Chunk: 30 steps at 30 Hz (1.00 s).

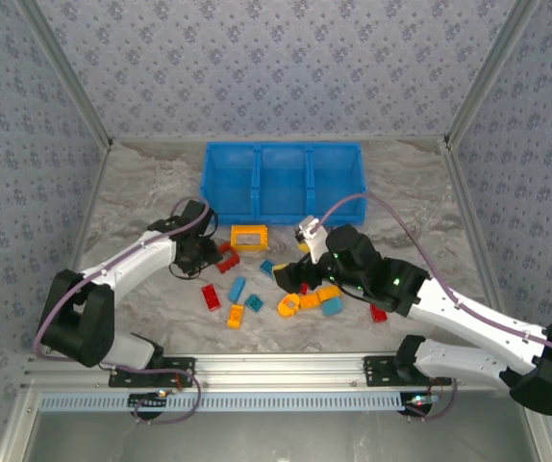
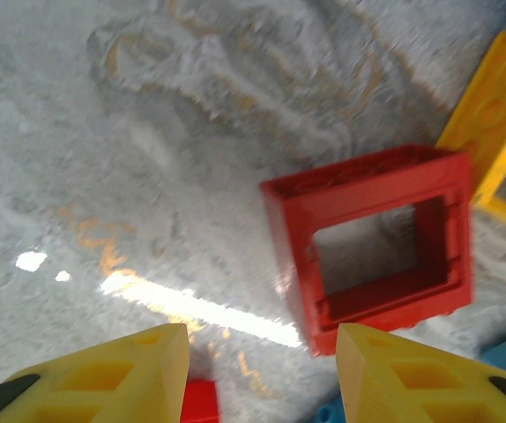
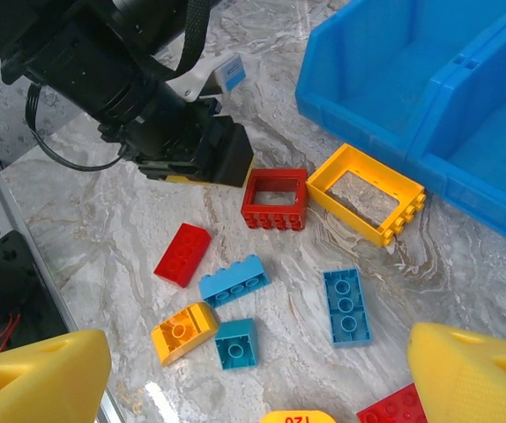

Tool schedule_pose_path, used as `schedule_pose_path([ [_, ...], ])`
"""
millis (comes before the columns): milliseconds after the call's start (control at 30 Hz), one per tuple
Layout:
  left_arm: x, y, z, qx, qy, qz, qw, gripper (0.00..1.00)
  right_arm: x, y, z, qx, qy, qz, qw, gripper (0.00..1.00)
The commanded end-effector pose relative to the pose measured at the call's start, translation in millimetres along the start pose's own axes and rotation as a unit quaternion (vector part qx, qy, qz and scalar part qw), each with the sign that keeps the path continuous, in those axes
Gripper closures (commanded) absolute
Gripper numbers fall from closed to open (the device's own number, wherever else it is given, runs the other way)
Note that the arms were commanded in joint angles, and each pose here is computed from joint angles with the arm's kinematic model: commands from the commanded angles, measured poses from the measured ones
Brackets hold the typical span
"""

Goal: Sort the legos into containers by color

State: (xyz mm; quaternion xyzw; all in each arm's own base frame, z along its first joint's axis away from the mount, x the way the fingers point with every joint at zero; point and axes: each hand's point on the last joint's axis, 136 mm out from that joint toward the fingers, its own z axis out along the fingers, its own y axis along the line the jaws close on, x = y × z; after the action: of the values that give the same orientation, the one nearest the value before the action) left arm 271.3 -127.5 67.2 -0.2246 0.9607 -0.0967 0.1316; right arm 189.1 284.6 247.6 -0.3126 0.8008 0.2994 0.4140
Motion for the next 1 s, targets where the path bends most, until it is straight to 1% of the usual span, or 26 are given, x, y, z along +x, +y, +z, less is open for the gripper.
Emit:
schedule_pose_path([
  [0, -7.2, -14.5, 5.4, 0.026, -0.011, -0.027, 0.999, 0.52, -1.3, -1.2, 2.7, 0.008, -0.005, -0.003, 1.000, 0.10],
  [133, -9.5, -14.4, 17.4, 0.016, -0.009, -0.029, 0.999, 0.56, 0.2, -1.2, 3.8, 0.008, -0.002, 0.002, 1.000, 0.10],
  [233, -11.8, -19.5, 25.7, 0.011, -0.002, -0.025, 1.000, 0.63, -0.9, -0.5, 3.8, 0.007, -0.003, 0.004, 1.000, 0.10],
  [433, -9.2, -15.8, 37.8, -0.005, 0.006, -0.028, 1.000, 0.81, 0.2, -2.6, 4.2, 0.014, 0.000, 0.008, 1.000, 0.10],
  [500, -9.9, -13.5, 35.3, -0.012, -0.002, -0.025, 1.000, 0.90, 0.6, -3.2, 4.4, 0.015, 0.000, 0.008, 1.000, 0.10],
  [567, -12.9, -11.2, 24.4, -0.021, -0.019, -0.018, 0.999, 0.98, 0.6, -3.8, 5.2, 0.016, 0.000, 0.009, 1.000, 0.10],
  [600, -14.8, -11.5, 16.0, -0.025, -0.028, -0.012, 0.999, 1.00, 0.7, -4.4, 5.6, 0.018, 0.001, 0.009, 1.000, 0.10],
  [733, -27.7, -14.3, -30.3, -0.051, -0.076, 0.032, 0.995, 1.00, -5.3, -7.8, 4.3, 0.030, -0.006, 0.008, 1.000, 0.10],
  [800, -41.5, -23.9, -52.2, -0.056, -0.098, 0.060, 0.992, 1.00, -12.2, -14.8, 2.8, 0.052, -0.015, 0.011, 0.998, 0.10],
  [867, -60.1, -39.8, -68.2, -0.059, -0.118, 0.094, 0.987, 1.00, -18.5, -23.5, 2.0, 0.077, -0.022, 0.021, 0.997, 0.10],
  [967, -89.5, -68.9, -79.2, -0.076, -0.137, 0.150, 0.976, 1.00, -26.2, -35.4, 2.0, 0.113, -0.029, 0.030, 0.993, 0.10],
])
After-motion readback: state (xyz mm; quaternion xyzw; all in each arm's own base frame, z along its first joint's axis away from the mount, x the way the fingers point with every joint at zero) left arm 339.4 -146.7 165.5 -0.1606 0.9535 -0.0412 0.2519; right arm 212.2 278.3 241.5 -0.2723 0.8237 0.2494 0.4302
